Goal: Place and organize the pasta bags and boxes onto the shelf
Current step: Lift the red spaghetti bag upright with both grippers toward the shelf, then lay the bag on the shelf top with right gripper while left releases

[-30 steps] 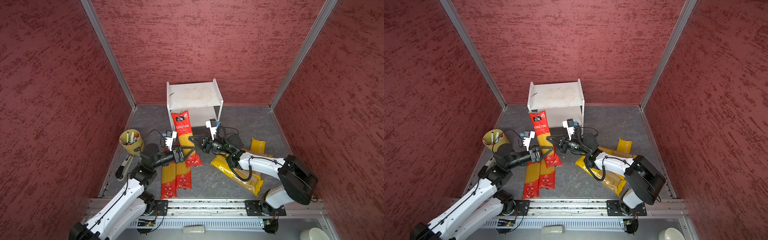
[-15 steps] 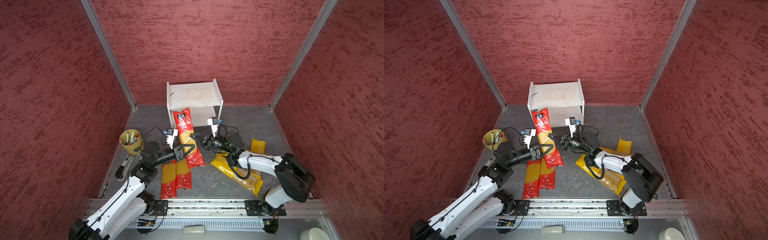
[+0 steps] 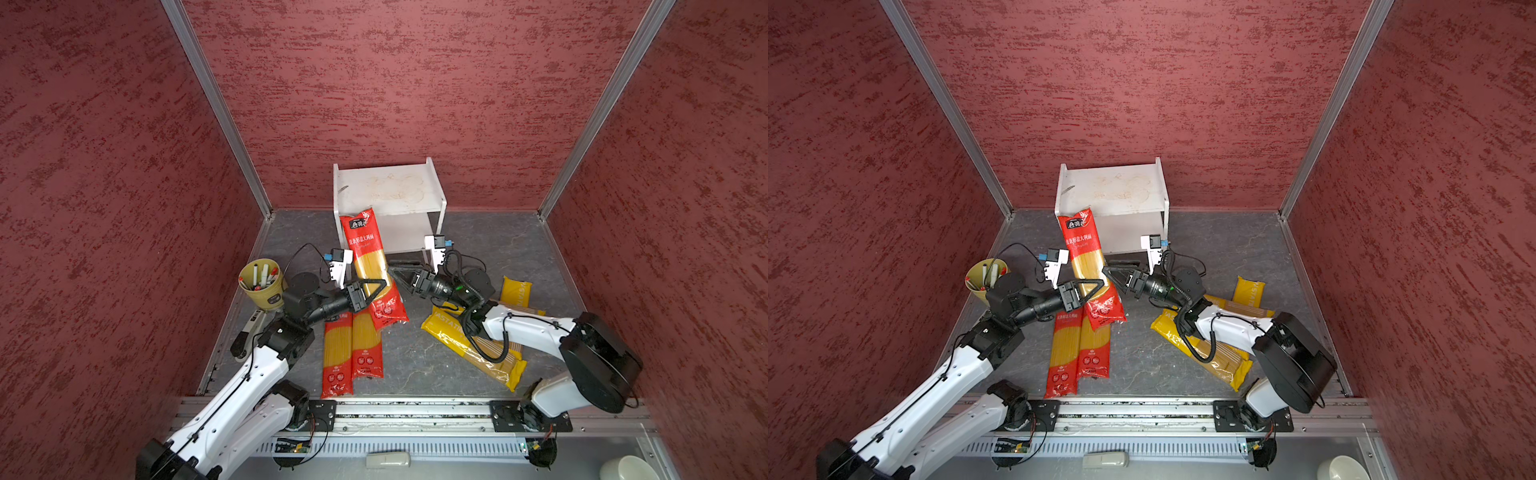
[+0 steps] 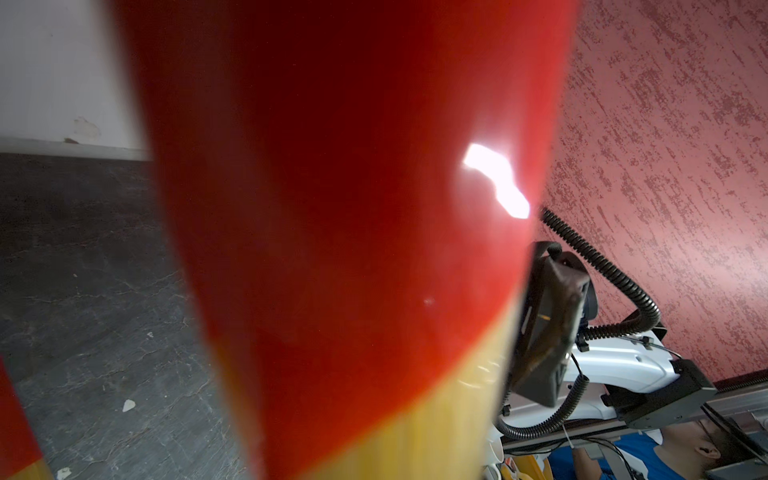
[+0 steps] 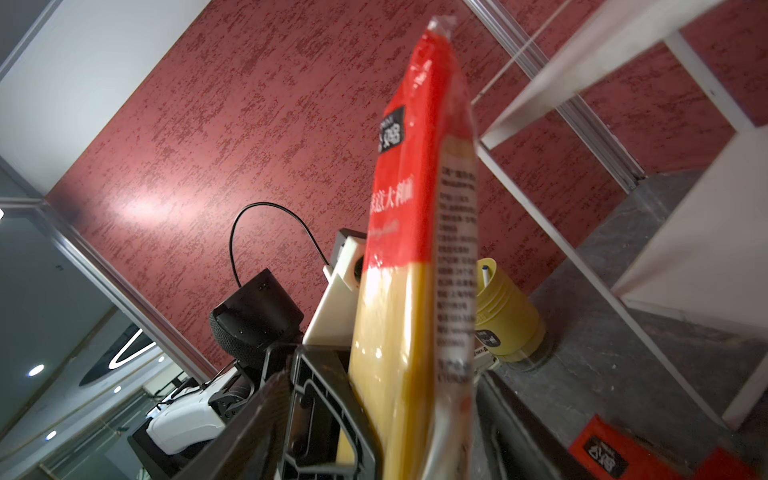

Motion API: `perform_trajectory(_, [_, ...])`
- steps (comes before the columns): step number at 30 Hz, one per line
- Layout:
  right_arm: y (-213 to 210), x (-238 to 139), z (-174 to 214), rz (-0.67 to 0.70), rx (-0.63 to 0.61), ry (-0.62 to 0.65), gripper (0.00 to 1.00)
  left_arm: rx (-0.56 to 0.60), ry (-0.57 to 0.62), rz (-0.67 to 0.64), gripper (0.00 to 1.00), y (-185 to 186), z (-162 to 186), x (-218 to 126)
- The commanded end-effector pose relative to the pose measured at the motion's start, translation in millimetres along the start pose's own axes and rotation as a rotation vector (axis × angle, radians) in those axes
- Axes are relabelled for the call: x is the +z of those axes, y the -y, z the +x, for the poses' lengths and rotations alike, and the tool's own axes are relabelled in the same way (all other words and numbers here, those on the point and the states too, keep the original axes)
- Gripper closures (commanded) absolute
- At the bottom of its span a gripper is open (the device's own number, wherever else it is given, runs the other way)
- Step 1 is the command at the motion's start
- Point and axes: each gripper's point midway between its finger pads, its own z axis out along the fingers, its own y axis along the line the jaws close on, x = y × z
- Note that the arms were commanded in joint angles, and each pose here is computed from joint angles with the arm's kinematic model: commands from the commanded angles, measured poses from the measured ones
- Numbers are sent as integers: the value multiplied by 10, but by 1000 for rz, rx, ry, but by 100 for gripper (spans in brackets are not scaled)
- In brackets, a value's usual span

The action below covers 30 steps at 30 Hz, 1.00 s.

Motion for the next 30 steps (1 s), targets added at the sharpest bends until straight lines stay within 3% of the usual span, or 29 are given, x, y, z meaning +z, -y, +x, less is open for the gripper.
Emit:
perform_trajectory(1, [95,-113,84,82,11,-35,21,133,154,99,90,508,-547,-126])
perform_trajectory(6, [33,-170,249,63,67,-64,21,95,139,85,87,487,-777,-21])
perform_trajectory(11, [-72,-130,211,19,83,-33,30,65,86,105,83,502,-866,129])
perform_trajectory(14, [-135,-73,166,-5,78,-30,40,55,75,90,80,470,-878,161])
perform_trajectory(21, [-191,-4,93,-33,85,-4,72,44,62,59,60,426,-868,154])
perform_trajectory(24, [-160,39,39,-46,111,32,79,33,63,47,48,404,-858,121])
perform_trajectory(27, [-260,82,-104,-75,132,78,85,17,79,33,45,377,-871,43])
perform_trajectory(30, [-346,135,-252,-84,149,119,87,-6,111,16,35,330,-887,-90])
